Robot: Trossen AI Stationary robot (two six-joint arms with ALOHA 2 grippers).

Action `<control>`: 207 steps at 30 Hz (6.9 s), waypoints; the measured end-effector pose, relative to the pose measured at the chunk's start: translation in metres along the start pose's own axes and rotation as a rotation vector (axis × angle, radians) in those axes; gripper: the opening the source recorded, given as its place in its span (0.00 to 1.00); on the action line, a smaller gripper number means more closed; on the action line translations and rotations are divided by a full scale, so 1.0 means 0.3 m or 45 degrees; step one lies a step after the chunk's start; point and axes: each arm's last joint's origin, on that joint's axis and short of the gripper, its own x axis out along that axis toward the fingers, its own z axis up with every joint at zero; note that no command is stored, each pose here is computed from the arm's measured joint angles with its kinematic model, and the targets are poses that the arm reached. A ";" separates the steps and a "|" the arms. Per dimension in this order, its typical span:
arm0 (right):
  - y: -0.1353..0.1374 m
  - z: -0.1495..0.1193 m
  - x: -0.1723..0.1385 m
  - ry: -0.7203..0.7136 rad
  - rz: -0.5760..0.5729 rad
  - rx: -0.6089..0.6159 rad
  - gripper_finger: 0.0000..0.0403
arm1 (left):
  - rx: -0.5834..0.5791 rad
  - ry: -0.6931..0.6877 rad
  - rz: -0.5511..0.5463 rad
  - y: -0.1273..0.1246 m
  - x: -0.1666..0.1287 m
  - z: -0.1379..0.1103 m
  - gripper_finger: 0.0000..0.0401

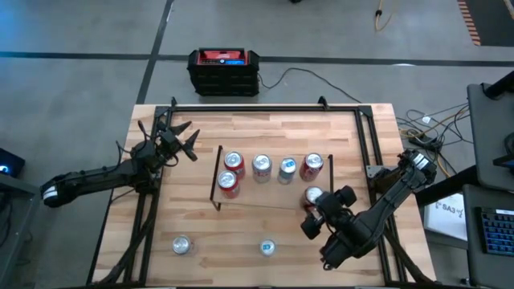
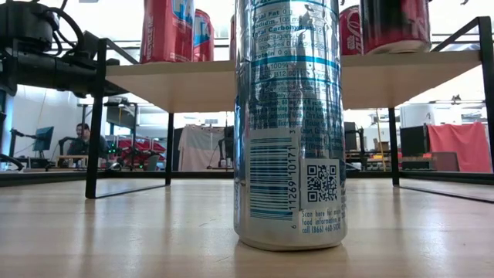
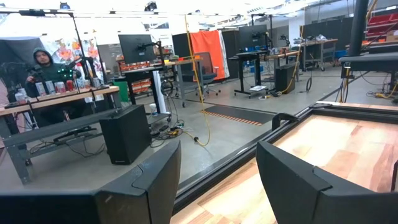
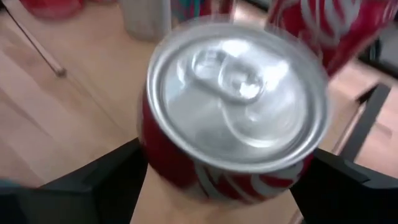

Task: Place canned beverage on shelf
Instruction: Put the red soda can on the shelf, then put the blue soda can on the shelf

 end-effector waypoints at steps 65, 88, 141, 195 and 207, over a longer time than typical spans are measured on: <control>-0.021 -0.021 -0.054 -0.005 0.055 0.216 0.99 | 0.000 0.000 0.000 0.000 0.000 0.000 0.49; 0.038 -0.040 -0.081 0.195 0.145 0.298 0.99 | 0.000 0.000 0.000 0.000 0.000 0.000 0.49; 0.172 -0.045 -0.193 0.352 0.620 0.182 0.99 | 0.000 0.000 0.000 0.000 0.000 0.000 0.49; 0.475 -0.481 -0.049 -0.042 0.694 -0.053 0.99 | 0.000 -0.001 0.000 0.000 0.000 0.000 0.49; 0.477 -0.482 -0.049 -0.038 0.699 -0.036 0.99 | 0.000 0.000 0.000 0.000 0.000 0.000 0.49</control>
